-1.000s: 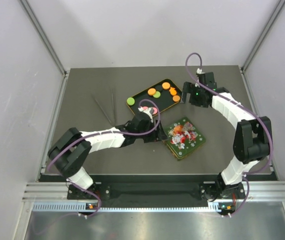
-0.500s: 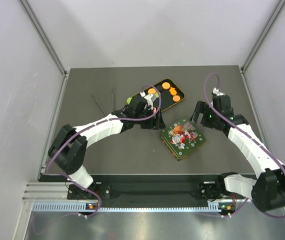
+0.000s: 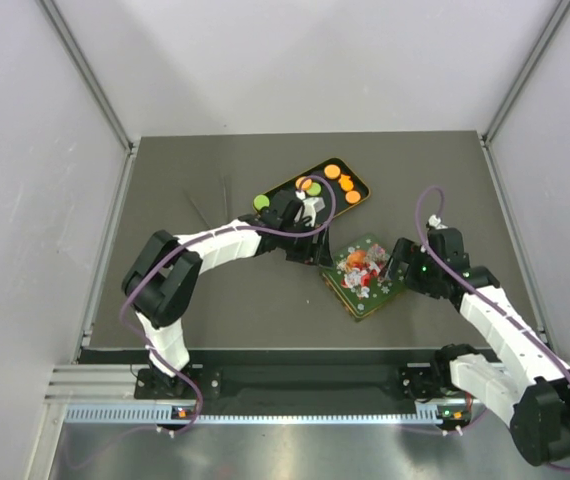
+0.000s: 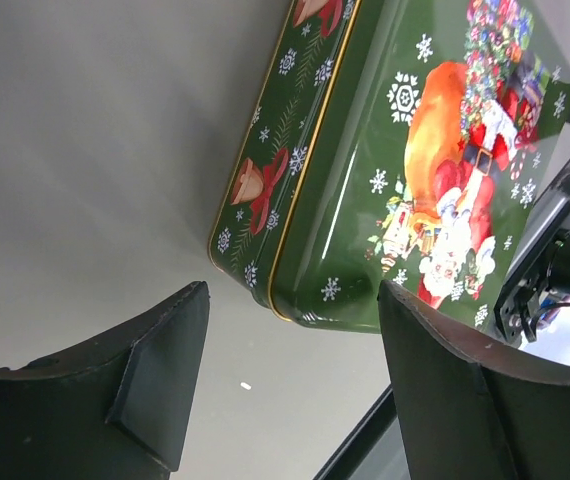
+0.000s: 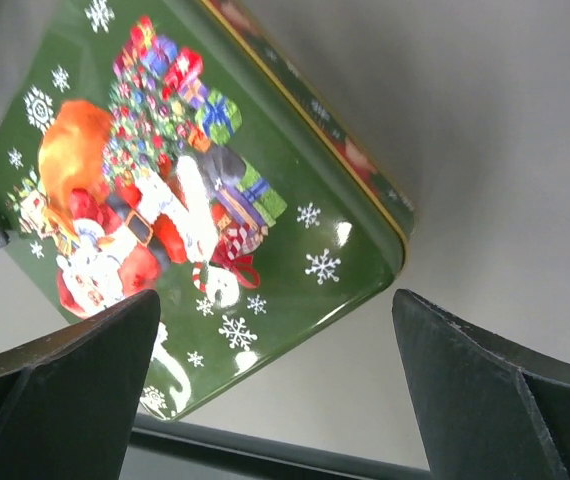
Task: Pack the cookies
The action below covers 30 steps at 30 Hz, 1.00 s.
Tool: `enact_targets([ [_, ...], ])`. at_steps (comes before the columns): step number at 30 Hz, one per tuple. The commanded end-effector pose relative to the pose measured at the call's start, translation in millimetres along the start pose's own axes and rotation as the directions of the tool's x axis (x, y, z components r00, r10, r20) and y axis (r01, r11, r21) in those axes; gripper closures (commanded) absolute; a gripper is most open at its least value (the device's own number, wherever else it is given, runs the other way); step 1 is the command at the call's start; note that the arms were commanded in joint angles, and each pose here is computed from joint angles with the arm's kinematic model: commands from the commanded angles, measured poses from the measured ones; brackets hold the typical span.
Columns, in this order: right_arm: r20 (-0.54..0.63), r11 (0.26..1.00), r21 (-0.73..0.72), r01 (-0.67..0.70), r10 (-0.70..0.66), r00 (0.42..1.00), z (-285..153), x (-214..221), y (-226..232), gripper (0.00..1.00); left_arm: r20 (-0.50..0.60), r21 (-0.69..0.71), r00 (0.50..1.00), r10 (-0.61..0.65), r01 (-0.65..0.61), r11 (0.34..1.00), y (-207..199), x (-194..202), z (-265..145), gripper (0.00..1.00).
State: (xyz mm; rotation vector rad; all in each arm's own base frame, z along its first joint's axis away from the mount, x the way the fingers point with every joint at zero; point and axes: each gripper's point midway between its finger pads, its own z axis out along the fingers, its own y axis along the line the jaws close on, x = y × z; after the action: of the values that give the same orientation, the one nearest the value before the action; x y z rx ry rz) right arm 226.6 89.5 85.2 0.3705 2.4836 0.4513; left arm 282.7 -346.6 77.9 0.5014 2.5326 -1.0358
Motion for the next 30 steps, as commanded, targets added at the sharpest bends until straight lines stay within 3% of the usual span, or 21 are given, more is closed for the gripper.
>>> enact_targets([
  [1,0.035,0.995,-0.089,-0.037,0.041,0.999,1,-7,15,0.00,0.012,0.046,0.999,0.041,-0.041,0.998,-9,-9,2,0.27],
  [5,0.010,0.993,-0.099,-0.057,0.058,0.998,12,3,13,0.00,0.031,0.029,1.000,-0.003,0.002,1.000,-2,-7,7,0.28],
  [18,0.019,0.989,-0.127,-0.076,0.079,0.997,32,-7,22,0.00,0.033,0.034,0.975,-0.221,0.220,0.975,32,47,36,0.49],
  [30,0.016,0.995,-0.092,-0.043,0.044,0.999,47,-12,31,0.00,-0.014,-0.020,0.965,-0.262,0.262,0.965,37,83,54,0.65],
])
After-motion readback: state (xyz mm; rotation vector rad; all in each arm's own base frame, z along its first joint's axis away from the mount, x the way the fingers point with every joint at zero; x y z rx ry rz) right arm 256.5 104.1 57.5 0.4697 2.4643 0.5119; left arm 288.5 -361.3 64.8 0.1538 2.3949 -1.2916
